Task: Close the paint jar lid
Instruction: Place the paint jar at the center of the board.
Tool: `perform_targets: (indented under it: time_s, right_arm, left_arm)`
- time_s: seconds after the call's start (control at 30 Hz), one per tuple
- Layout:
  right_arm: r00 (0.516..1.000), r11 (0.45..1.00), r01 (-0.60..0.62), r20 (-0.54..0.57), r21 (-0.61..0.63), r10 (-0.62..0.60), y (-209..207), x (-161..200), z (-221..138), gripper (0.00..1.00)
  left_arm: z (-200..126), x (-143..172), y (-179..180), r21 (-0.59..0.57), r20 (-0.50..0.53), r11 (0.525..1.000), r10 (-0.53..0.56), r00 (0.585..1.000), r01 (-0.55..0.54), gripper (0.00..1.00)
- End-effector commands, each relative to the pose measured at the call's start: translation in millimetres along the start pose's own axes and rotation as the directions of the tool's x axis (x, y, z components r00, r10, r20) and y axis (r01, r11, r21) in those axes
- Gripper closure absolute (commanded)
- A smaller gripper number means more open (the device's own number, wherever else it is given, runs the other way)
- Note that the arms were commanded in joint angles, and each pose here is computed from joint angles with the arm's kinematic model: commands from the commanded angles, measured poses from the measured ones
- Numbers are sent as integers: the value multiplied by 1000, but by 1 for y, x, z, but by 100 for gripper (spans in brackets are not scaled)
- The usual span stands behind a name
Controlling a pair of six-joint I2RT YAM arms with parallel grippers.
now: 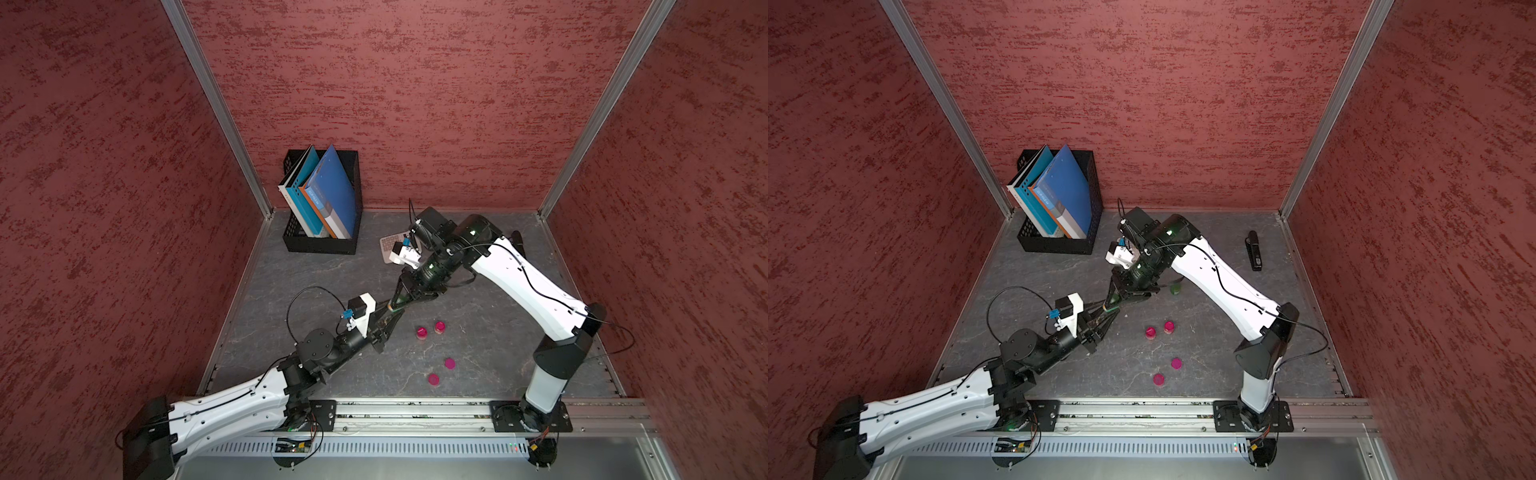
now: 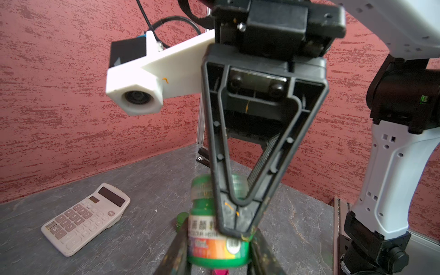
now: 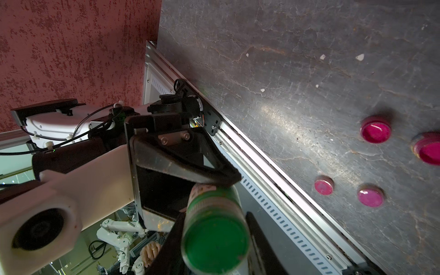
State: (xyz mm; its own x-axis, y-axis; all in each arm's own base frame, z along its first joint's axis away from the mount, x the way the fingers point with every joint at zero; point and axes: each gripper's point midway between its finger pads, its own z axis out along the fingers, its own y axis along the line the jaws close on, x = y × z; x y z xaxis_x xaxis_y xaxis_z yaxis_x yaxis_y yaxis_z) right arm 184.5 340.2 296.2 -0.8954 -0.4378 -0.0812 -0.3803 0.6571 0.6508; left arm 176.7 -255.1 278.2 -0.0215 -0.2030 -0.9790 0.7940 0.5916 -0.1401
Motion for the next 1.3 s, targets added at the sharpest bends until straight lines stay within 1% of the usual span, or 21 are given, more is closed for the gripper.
perform_targets:
  time_s: [0.0, 0.1, 0.2, 0.3, 0.33, 0.4, 0.47, 0.57, 0.67, 0.7, 0.77, 0.87, 0.93, 1.07, 1.2, 1.27]
  right_arm:
    - [996, 998, 35, 76, 48, -39, -2, -17, -3, 78]
    - [994, 994, 23, 103, 106, -34, -12, -21, -5, 78]
    - [991, 989, 13, 130, 151, -33, -20, -27, -7, 79]
    - [987, 979, -7, 158, 205, -26, -32, -33, -9, 79]
    - [986, 975, -16, 168, 223, -22, -37, -35, -11, 79]
    - [981, 958, -49, 196, 284, -8, -54, -41, -16, 79]
    - [975, 927, -100, 221, 361, 19, -80, -46, -22, 79]
    - [962, 859, -205, 259, 469, 89, -132, -48, -30, 79]
    - [930, 778, -333, 323, 533, 176, -190, -47, -38, 79]
    - [910, 745, -386, 356, 544, 211, -211, -47, -40, 79]
    - [875, 705, -462, 405, 538, 265, -244, -44, -41, 79]
    - [820, 670, -554, 463, 494, 337, -285, -43, -38, 79]
    - [804, 638, -583, 469, 503, 364, -308, -41, -35, 79]
    - [796, 611, -600, 458, 516, 395, -339, -45, -24, 78]
    - [791, 564, -609, 469, 557, 392, -363, -51, -21, 77]
    - [793, 556, -608, 471, 567, 387, -373, -56, -16, 78]
  left_arm:
    - [1, -10, -3, 6, 11, 1000, -20, 1000, 20, 63]
    - [2, -6, 1, -18, -7, 999, -32, 999, 31, 50]
    - [2, -3, 7, -53, -22, 998, -41, 999, 40, 42]
    - [2, -2, 14, -88, -20, 995, -53, 998, 51, 38]
    - [1, 6, 17, -102, -52, 994, -52, 997, 47, 37]
    - [0, 11, 22, -131, -69, 990, -59, 996, 50, 35]
    - [0, 15, 28, -160, -87, 986, -64, 994, 50, 34]
    - [0, 19, 37, -208, -110, 977, -78, 991, 54, 33]
    - [0, 26, 44, -243, -133, 968, -96, 986, 62, 29]
    - [0, 27, 47, -256, -135, 964, -104, 985, 67, 28]
    - [1, 30, 51, -277, -142, 958, -120, 983, 77, 26]
    - [3, 34, 57, -303, -158, 949, -137, 978, 84, 23]
    - [5, 34, 58, -308, -165, 948, -141, 976, 84, 22]
    - [8, 35, 61, -317, -175, 945, -143, 974, 82, 21]
    - [8, 35, 63, -329, -173, 940, -160, 972, 96, 21]
    - [8, 35, 63, -329, -169, 939, -168, 971, 105, 21]
